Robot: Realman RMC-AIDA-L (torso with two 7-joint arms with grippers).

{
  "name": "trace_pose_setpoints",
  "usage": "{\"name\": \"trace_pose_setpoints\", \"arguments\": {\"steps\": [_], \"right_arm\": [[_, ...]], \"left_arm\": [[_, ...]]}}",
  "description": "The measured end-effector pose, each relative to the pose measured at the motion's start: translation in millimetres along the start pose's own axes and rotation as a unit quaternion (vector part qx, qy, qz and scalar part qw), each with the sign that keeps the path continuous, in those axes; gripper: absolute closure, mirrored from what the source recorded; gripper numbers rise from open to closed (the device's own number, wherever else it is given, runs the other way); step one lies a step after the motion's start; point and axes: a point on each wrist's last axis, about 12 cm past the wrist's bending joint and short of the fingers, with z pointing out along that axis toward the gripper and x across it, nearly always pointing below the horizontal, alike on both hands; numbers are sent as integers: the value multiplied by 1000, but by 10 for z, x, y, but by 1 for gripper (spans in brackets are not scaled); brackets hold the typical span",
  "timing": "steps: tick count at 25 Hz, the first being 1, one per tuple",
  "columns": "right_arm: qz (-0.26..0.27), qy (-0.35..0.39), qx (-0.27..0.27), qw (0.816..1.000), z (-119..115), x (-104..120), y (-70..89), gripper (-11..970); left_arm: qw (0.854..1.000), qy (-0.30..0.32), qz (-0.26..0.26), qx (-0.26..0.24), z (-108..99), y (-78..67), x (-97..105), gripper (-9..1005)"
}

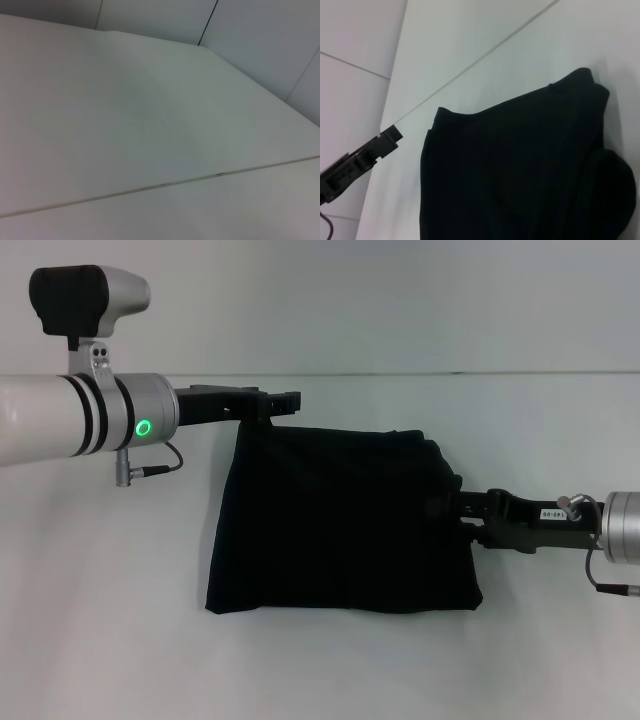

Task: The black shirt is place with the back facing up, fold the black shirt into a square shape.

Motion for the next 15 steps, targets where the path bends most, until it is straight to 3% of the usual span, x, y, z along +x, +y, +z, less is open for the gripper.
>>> {"name": "trace_pose_setpoints", "arguments": {"steps": [15], "right_arm": [[-2,-39,6,999,171,-25,60,196]], "left_arm": [[1000,2,1,1,7,-5,13,312]]}}
